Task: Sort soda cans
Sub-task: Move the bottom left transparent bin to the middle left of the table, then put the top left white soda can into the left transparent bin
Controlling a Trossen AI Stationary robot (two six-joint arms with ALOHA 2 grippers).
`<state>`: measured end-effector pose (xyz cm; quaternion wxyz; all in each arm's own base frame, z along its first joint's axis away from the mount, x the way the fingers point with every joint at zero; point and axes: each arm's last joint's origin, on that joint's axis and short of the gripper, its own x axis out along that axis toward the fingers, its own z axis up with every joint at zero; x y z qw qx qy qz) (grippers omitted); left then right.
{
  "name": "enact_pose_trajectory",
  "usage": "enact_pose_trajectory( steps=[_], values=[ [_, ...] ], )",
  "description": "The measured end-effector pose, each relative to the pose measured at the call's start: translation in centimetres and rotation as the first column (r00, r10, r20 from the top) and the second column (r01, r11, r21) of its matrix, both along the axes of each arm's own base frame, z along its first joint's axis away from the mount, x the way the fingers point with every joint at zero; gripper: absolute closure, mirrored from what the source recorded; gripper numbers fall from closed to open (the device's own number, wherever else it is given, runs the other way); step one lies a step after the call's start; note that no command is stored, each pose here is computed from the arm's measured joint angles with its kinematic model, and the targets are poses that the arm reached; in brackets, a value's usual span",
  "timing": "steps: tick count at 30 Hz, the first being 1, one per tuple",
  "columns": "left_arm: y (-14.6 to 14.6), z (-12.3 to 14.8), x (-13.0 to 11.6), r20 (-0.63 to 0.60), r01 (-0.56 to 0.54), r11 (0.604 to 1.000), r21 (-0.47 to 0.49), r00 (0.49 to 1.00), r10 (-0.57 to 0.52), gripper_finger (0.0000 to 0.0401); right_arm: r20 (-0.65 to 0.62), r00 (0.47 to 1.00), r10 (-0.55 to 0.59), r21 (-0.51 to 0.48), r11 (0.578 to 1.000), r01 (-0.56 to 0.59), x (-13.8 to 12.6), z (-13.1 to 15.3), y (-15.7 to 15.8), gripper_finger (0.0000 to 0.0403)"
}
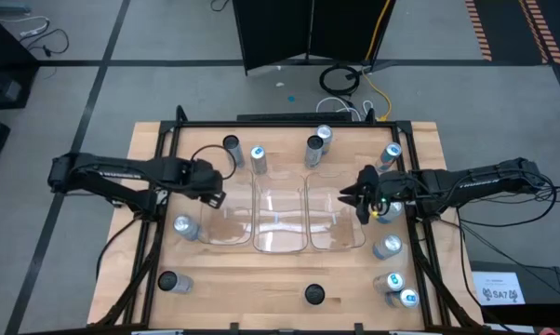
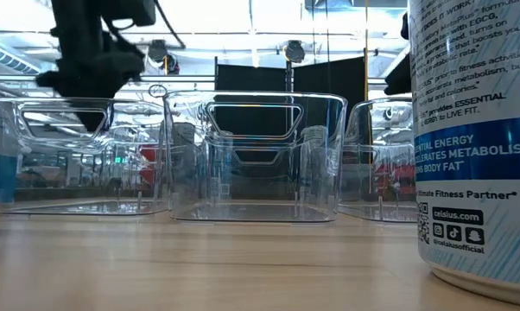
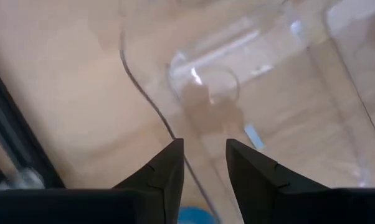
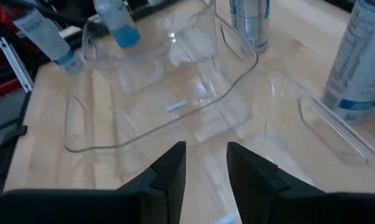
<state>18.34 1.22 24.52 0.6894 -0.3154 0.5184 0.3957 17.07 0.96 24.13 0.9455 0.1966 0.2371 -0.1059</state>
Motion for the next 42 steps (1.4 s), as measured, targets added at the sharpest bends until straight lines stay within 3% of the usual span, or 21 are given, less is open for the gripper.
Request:
enact_pose_trajectory(
  steps=[4, 9, 15, 19, 26, 35, 42],
  values=[
    [0.0, 1.3, -0.4, 0.05, 0.049, 0.998, 0.031, 0.997, -0.05, 0.0271, 0.042, 0.999, 0.0, 0.004, 1.0, 0.0, 0.2, 0.4, 0.0, 0.0296],
    [-0.4, 2.7, -0.6, 0.125, 0.115, 0.989, -0.09, 0.987, -0.103, 0.0271, 0.043, 0.999, 0.0, 0.004, 1.0, -0.001, 0.2, 0.4, 0.0, 0.0296],
    [-0.8, 3.4, -0.8, 0.173, 0.335, 0.928, -0.164, 0.936, -0.308, 0.0271, 0.075, 0.997, -0.001, 0.009, 1.0, 0.001, 0.3, 0.6, 0.0, 0.0296],
    [-0.9, 3.4, -1.0, 0.16, 0.383, 0.905, -0.187, 0.92, -0.357, 0.0271, 0.1, 0.995, -0.002, 0.012, 1.0, 0.001, 0.4, 0.9, 0.0, 0.0296],
    [-0.6, 3.4, -0.9, 0.135, 0.37, 0.925, -0.093, 0.925, -0.356, 0.0271, 0.13, 0.991, -0.005, 0.014, 1.0, 0.003, 0.6, 1.1, 0.0, 0.0296],
    [-0.2, 3.5, -0.7, 0.046, 0.5, 0.86, 0.099, 0.861, -0.506, 0.0271, 0.131, 0.977, -0.17, -0.062, 0.982, 0.179, 0.7, 1.0, -0.5, 0.0296],
    [0.3, 4.2, 0.7, 0.047, 0.527, 0.786, 0.322, 0.821, -0.569, 0.0271, 0.072, 0.978, -0.197, -0.065, 0.977, 0.202, 1.6, -0.1, -0.5, 0.0296]
  ],
)
